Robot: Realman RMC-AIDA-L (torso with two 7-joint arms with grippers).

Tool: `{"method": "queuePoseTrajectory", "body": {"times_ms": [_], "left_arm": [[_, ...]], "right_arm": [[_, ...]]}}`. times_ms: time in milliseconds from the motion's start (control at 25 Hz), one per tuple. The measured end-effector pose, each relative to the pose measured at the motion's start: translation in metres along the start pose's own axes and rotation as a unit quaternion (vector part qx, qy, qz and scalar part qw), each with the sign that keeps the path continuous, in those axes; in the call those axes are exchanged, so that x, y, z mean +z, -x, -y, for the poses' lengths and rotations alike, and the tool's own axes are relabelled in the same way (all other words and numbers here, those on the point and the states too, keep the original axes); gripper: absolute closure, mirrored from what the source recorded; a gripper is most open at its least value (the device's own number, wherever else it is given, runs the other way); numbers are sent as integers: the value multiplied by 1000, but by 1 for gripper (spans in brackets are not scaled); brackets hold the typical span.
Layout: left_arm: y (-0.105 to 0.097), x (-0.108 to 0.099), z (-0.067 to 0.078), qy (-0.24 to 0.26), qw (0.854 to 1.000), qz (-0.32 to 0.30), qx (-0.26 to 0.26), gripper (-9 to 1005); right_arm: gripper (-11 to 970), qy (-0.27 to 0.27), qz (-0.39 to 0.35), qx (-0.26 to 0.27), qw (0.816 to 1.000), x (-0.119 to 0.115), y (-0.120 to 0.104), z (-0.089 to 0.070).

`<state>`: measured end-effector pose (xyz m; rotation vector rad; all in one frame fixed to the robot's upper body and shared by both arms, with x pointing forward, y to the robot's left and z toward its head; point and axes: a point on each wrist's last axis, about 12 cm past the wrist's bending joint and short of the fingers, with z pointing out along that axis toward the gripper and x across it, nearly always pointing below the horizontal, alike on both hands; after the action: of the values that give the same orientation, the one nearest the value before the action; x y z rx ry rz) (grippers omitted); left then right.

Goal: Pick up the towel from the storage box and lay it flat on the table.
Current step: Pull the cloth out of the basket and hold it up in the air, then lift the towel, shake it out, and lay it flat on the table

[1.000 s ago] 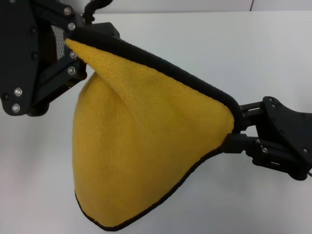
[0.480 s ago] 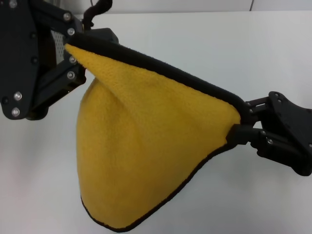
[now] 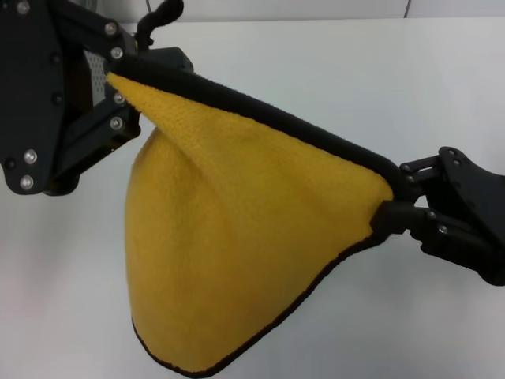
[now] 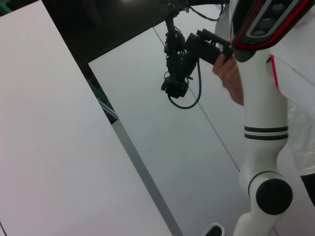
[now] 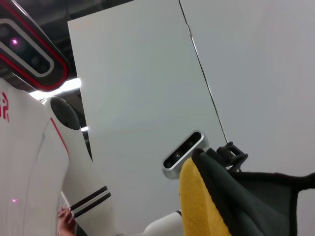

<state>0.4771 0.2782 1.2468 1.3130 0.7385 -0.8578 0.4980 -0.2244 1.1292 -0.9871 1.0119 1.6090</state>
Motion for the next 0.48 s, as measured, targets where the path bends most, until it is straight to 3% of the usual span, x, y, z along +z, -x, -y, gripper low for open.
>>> {"method": "queuePoseTrajectory", "body": {"times_ms": [360,480], "left_arm": [[-8,0,2,0,1000,-11,-19,963],[-11,-3,3,8,1000,-9,-28,963]], "right_arm": [[823,-11,17,-23,1000,-4,0,-4],[905,-16,21,-24,999,-6,1,-4]]}}
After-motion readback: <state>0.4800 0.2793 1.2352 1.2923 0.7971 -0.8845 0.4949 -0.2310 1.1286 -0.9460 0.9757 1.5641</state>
